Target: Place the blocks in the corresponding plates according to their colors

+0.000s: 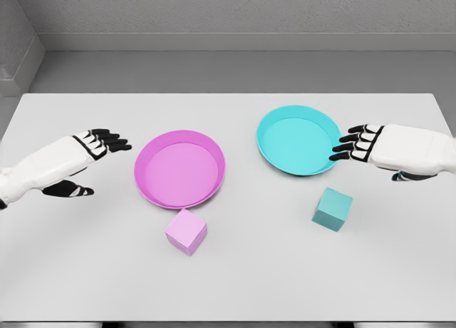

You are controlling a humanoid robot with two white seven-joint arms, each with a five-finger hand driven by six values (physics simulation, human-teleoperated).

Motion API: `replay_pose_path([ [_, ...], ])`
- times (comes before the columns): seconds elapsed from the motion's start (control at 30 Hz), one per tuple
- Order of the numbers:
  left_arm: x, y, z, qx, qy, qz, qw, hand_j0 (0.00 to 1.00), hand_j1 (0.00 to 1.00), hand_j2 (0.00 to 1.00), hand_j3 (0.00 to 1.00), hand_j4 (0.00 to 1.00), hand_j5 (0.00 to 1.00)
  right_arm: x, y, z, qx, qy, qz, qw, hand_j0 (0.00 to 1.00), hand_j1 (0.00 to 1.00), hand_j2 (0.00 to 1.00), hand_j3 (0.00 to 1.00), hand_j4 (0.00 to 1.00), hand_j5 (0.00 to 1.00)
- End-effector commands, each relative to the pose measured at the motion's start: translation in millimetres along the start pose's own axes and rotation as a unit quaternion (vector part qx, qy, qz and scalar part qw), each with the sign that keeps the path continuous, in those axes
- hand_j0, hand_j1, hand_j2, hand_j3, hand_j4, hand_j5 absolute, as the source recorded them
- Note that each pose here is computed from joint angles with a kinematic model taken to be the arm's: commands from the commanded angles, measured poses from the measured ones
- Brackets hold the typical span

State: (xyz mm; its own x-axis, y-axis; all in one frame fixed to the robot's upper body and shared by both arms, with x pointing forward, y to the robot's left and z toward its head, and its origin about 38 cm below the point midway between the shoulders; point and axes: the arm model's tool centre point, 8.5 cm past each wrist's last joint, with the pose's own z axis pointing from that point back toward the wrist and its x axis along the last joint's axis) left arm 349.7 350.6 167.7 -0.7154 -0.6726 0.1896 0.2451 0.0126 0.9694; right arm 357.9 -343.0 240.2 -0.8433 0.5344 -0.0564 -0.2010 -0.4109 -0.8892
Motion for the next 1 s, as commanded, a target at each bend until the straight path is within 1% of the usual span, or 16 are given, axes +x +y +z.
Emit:
replay_pose_path([
  [0.0,5.1,2.4,-2.0,0.002,-0.009,-0.002,1.0,1.0,1.0,1.0,1.0,1.0,1.0,-0.6,0.7,0.7,0.0,0.001,-0.003,1.0,1.0,1.0,1.0,1.0,1.0,1.0],
  [0.07,7.3,4.0,-1.6,0.0,-0.012,-0.006,0.9999,1.0,1.0,1.0,1.0,1.0,1.0,0.1,3.9,0.6,0.003,0.0,-0.007,1.0,1.0,1.0,1.0,1.0,1.0,1.0],
  [0.1,11.3,4.2,-2.8,-0.004,-0.019,-0.009,0.9998,1.0,1.0,1.0,1.0,1.0,1.0,0.1,13.1,-1.2,0.013,-0.001,-0.017,0.9998,1.0,1.0,1.0,1.0,1.0,1.0],
  [0.13,13.0,5.3,-1.9,-0.01,-0.023,-0.013,0.9996,1.0,1.0,1.0,1.0,1.0,1.0,-2.3,17.6,-0.5,0.017,0.002,-0.023,0.9996,1.0,1.0,1.0,1.0,1.0,1.0],
  [0.17,17.4,6.0,-3.6,-0.018,-0.03,-0.018,0.9992,1.0,1.0,1.0,1.0,1.0,1.0,-1.4,27.6,-3.9,0.026,-0.001,-0.033,0.9991,1.0,1.0,1.0,1.0,1.0,1.0],
  [0.2,20.5,6.8,-4.4,-0.028,-0.035,-0.024,0.9987,1.0,1.0,1.0,1.0,1.0,1.0,6.5,41.6,-9.5,0.044,-0.015,-0.045,0.9979,1.0,1.0,1.0,1.0,1.0,1.0],
  [0.23,22.4,8.9,-2.8,-0.038,-0.038,-0.033,0.998,1.0,1.0,1.0,1.0,1.0,1.0,11.8,49.2,-13.9,0.051,-0.024,-0.052,0.997,1.0,1.0,1.0,1.0,1.0,1.0],
  [0.3,23.2,10.1,-1.5,-0.047,-0.038,-0.048,0.997,1.0,1.0,1.0,1.0,1.0,1.0,12.7,49.7,-14.4,0.051,-0.025,-0.052,0.997,1.0,1.0,1.0,1.0,1.0,1.0],
  [0.33,25.7,2.6,-4.3,-0.062,-0.043,-0.057,0.9955,1.0,1.0,1.0,1.0,1.0,1.0,13.2,48.3,-15.5,0.043,-0.027,-0.057,0.997,1.0,1.0,1.0,1.0,1.0,1.0],
  [0.43,28.9,-5.1,-7.0,-0.074,-0.049,-0.059,0.9943,1.0,1.0,1.0,1.0,1.0,1.0,11.6,43.4,-15.3,0.022,-0.029,-0.081,0.9961,1.0,1.0,1.0,1.0,1.0,1.0],
  [0.5,32.1,-11.0,-11.0,-0.084,-0.056,-0.065,0.9928,1.0,1.0,1.0,1.0,1.0,1.0,13.9,42.3,-19.2,0.018,-0.035,-0.081,0.9959,1.0,1.0,1.0,1.0,1.0,1.0],
  [0.63,37.5,-17.3,-17.6,-0.094,-0.068,-0.069,0.9909,1.0,1.0,1.0,1.0,1.0,1.0,18.0,41.5,-29.9,0.015,-0.044,-0.077,0.9959,1.0,1.0,1.0,1.0,1.0,1.0],
  [0.7,44.1,-18.8,-29.9,-0.096,-0.085,-0.077,0.9888,1.0,1.0,1.0,1.0,1.0,1.0,23.5,45.7,-39.1,0.014,-0.054,-0.081,0.9951,1.0,1.0,1.0,1.0,1.0,1.0],
  [0.77,48.5,-19.8,-36.5,-0.097,-0.095,-0.08,0.9875,1.0,1.0,1.0,1.0,1.0,1.0,28.2,47.3,-52.2,0.011,-0.063,-0.074,0.9952,1.0,1.0,1.0,1.0,1.0,1.0],
  [0.9,58.4,-21.9,-42.8,-0.097,-0.11,-0.087,0.9854,1.0,1.0,1.0,1.0,1.0,1.0,20.8,61.1,-62.1,0.016,-0.052,-0.091,0.9944,1.0,1.0,1.0,1.0,1.0,1.0],
  [0.97,63.6,-23.5,-45.9,-0.097,-0.119,-0.087,0.9843,1.0,1.0,1.0,1.0,1.0,1.0,19.1,68.9,-66.5,0.034,-0.051,-0.099,0.9932,1.0,1.0,1.0,1.0,1.0,1.0],
])
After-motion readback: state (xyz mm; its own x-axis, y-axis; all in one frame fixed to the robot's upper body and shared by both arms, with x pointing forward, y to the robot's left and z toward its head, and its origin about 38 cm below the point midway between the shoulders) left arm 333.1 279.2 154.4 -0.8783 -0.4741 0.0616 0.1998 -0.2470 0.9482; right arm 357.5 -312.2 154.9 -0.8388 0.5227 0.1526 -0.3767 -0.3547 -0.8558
